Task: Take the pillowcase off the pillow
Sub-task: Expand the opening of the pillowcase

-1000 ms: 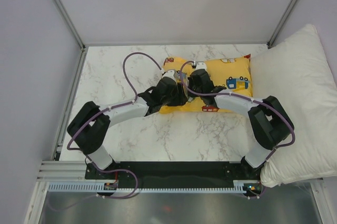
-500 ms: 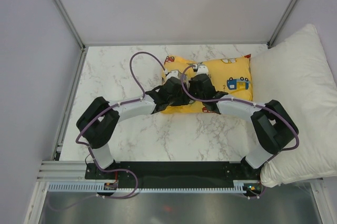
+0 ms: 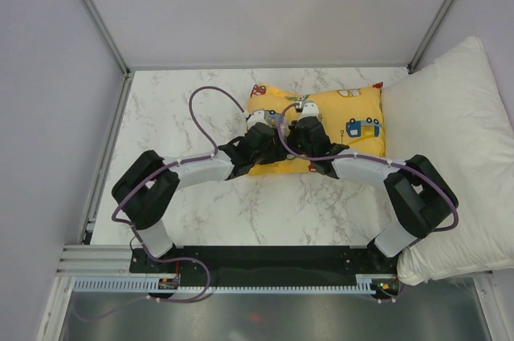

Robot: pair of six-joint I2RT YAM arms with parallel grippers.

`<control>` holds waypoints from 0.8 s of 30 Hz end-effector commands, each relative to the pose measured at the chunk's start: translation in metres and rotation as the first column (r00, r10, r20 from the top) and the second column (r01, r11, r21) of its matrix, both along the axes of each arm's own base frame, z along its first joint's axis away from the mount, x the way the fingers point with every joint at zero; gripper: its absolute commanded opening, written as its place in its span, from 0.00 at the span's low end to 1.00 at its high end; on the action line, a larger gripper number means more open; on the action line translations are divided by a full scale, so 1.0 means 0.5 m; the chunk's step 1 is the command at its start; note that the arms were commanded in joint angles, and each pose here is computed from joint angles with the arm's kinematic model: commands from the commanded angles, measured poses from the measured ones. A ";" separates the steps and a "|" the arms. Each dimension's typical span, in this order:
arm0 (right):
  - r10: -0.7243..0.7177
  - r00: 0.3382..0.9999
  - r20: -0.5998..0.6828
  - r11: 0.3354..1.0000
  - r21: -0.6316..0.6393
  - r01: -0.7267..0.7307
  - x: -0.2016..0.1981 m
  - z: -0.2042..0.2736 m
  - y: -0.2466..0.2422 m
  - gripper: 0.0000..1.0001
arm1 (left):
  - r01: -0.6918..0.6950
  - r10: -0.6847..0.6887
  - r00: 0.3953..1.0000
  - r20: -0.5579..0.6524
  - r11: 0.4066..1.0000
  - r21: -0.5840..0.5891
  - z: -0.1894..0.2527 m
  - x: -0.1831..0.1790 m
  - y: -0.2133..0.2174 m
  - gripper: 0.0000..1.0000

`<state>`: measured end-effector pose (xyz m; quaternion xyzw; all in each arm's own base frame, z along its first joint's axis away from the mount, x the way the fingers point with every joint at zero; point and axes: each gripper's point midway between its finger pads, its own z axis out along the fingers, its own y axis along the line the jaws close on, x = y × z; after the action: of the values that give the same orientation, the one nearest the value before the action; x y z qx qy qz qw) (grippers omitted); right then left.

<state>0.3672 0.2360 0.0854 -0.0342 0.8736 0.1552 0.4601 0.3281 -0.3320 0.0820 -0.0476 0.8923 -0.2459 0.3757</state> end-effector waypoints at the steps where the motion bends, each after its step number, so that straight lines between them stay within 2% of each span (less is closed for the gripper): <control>1: -0.033 0.981 -0.193 0.988 -0.157 0.002 -0.091 -0.095 -0.076 0.00 | -0.212 0.208 0.970 0.126 0.977 0.013 0.038 0.086 0.065 0.68; 7: -0.026 0.979 -0.200 0.988 -0.153 -0.005 -0.100 -0.099 -0.076 0.00 | -0.299 0.287 0.950 0.125 0.950 0.089 0.011 0.088 0.114 0.67; 10: -0.016 0.979 -0.201 0.991 -0.135 -0.011 -0.103 -0.097 -0.071 0.00 | -0.288 0.273 0.954 0.121 0.949 0.126 -0.004 0.093 0.114 0.59; 13: -0.014 0.979 -0.204 0.991 -0.133 -0.014 -0.110 -0.099 -0.073 0.00 | -0.282 0.267 0.957 0.114 0.948 0.145 -0.018 0.098 0.112 0.44; 14: -0.017 0.979 -0.203 0.991 -0.133 -0.011 -0.113 -0.099 -0.076 0.00 | -0.280 0.266 0.957 0.113 0.949 0.146 -0.020 0.098 0.112 0.34; 16: -0.022 0.979 -0.204 0.990 -0.143 -0.008 -0.117 -0.102 -0.083 0.00 | -0.281 0.267 0.958 0.108 0.949 0.145 -0.021 0.094 0.115 0.25; 19: -0.031 0.976 -0.217 0.987 -0.159 -0.004 -0.125 -0.117 -0.092 0.00 | -0.286 0.271 0.956 0.113 0.946 0.153 -0.022 0.091 0.124 0.19; 21: -0.035 0.974 -0.225 0.986 -0.165 -0.003 -0.129 -0.126 -0.096 0.00 | -0.293 0.276 0.954 0.117 0.944 0.156 -0.019 0.089 0.133 0.05; 22: -0.039 0.974 -0.223 0.986 -0.164 0.001 -0.129 -0.126 -0.096 0.00 | -0.293 0.276 0.954 0.119 0.942 0.161 -0.019 0.089 0.139 0.02; 24: -0.047 0.973 -0.227 0.984 -0.176 0.007 -0.132 -0.133 -0.102 0.00 | -0.290 0.273 0.955 0.119 0.943 0.163 -0.016 0.087 0.149 0.02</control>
<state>0.3583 0.2341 0.0830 -0.0277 0.8673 0.1726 0.4660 0.3325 -0.3274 0.0786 -0.0686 0.8934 -0.2260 0.3822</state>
